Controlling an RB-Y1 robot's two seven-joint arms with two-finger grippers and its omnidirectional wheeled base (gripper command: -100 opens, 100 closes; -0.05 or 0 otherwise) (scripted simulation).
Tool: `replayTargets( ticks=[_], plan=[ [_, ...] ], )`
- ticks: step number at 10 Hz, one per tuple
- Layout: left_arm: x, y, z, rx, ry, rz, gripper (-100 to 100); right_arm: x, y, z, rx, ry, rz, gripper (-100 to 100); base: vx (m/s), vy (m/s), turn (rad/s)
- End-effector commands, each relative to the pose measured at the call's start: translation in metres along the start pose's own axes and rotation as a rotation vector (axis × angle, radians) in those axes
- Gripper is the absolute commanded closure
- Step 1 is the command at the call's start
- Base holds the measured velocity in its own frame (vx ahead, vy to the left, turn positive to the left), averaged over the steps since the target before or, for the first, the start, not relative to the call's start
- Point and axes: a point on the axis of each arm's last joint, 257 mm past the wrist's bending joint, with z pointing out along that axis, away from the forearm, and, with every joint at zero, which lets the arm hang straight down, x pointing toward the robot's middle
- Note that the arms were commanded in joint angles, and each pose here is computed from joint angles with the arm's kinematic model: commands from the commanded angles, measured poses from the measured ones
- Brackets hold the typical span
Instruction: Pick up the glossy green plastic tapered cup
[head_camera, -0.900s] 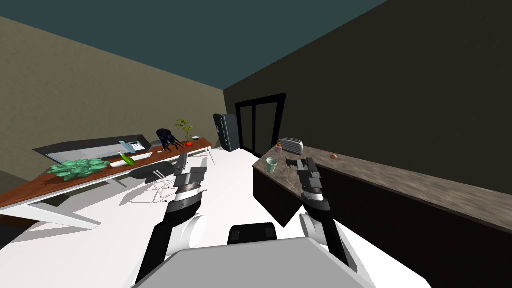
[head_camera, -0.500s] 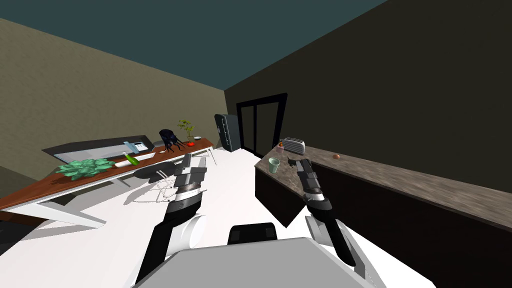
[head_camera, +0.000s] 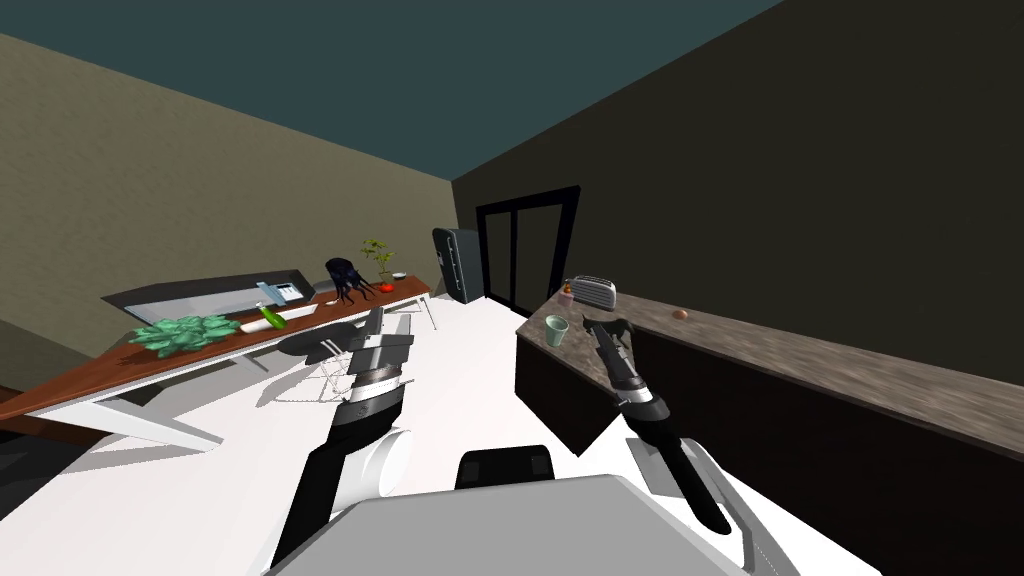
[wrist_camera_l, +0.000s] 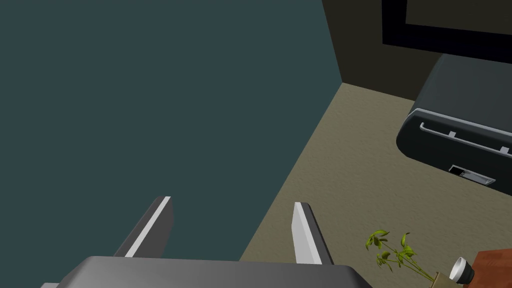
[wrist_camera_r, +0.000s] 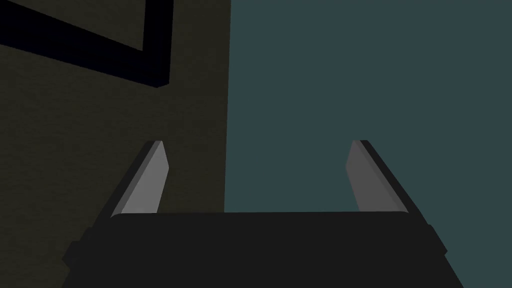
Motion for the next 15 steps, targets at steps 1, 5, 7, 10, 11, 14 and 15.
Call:
replayTargets(
  ticks=[1,5,7,10,11,14,15],
  plan=[
    [0.000,0.000,0.000,0.000,0.000,0.000,0,0.003,-0.012,-0.004,0.015,0.059,-0.065,-100,0.009,0.052,0.022],
    [0.000,0.000,0.000,0.000,0.000,0.000,0,0.007,-0.035,-0.013,0.041,0.172,-0.191,-100,0.005,0.063,0.019],
    [0.000,0.000,0.000,0.000,0.000,0.000,0,0.008,-0.048,-0.019,0.052,0.234,-0.260,-100,0.013,0.080,0.018],
    [0.000,0.000,0.000,0.000,0.000,0.000,0,0.007,-0.061,-0.024,0.058,0.309,-0.338,-100,0.006,0.080,0.017],
    [0.000,0.000,0.000,0.000,0.000,0.000,0,0.005,-0.076,-0.031,0.075,0.359,-0.401,-100,0.002,0.080,0.036],
    [0.000,0.000,0.000,0.000,0.000,0.000,0,0.002,-0.090,-0.037,0.078,0.439,-0.483,-100,0.012,0.077,0.016],
    [0.000,0.000,0.000,0.000,0.000,0.000,0,-0.003,-0.105,-0.046,0.096,0.488,-0.545,-100,0.012,0.094,0.038]
  ],
)
